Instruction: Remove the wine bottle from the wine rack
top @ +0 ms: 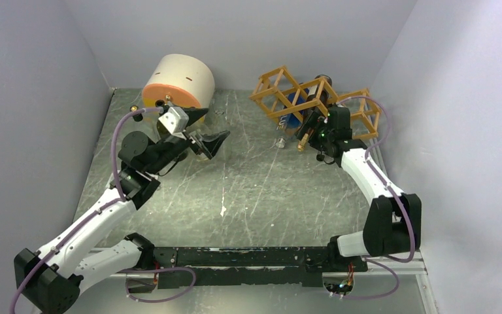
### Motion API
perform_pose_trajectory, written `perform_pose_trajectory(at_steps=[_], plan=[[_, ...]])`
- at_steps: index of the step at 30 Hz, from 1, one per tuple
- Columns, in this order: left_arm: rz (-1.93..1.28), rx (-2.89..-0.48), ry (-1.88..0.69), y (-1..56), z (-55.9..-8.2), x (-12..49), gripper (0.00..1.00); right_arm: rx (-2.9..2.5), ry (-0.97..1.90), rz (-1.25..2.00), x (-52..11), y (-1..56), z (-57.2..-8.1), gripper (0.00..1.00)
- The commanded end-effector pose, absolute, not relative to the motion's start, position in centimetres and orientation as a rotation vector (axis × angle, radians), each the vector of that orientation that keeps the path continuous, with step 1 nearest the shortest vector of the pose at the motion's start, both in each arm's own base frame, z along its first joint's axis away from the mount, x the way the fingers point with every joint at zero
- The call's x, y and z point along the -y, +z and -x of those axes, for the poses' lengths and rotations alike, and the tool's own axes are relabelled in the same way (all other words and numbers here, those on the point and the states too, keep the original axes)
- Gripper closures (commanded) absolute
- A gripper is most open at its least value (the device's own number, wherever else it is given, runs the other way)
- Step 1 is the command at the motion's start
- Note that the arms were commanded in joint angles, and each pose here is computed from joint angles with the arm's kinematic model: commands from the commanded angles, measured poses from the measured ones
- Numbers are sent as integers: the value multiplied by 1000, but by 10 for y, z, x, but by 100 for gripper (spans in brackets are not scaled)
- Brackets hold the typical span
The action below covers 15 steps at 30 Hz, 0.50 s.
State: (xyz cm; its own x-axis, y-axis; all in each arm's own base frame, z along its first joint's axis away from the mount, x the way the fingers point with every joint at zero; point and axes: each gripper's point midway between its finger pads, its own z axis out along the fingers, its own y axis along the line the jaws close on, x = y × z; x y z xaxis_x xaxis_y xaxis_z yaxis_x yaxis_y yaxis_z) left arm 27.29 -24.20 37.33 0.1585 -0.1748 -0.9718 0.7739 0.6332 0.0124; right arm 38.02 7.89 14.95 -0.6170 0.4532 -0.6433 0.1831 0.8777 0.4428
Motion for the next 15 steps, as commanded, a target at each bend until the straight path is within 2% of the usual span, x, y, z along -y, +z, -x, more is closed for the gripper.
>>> perform_pose_trajectory(at_steps=[1,15], plan=[[-538,-1151,-704,401,-267,230,0,-2151,505,-461,-88,162,-404,1],[-477,-1219,-693,387,-283,229,0,-2097,533,-516,-90,129,-424,23]])
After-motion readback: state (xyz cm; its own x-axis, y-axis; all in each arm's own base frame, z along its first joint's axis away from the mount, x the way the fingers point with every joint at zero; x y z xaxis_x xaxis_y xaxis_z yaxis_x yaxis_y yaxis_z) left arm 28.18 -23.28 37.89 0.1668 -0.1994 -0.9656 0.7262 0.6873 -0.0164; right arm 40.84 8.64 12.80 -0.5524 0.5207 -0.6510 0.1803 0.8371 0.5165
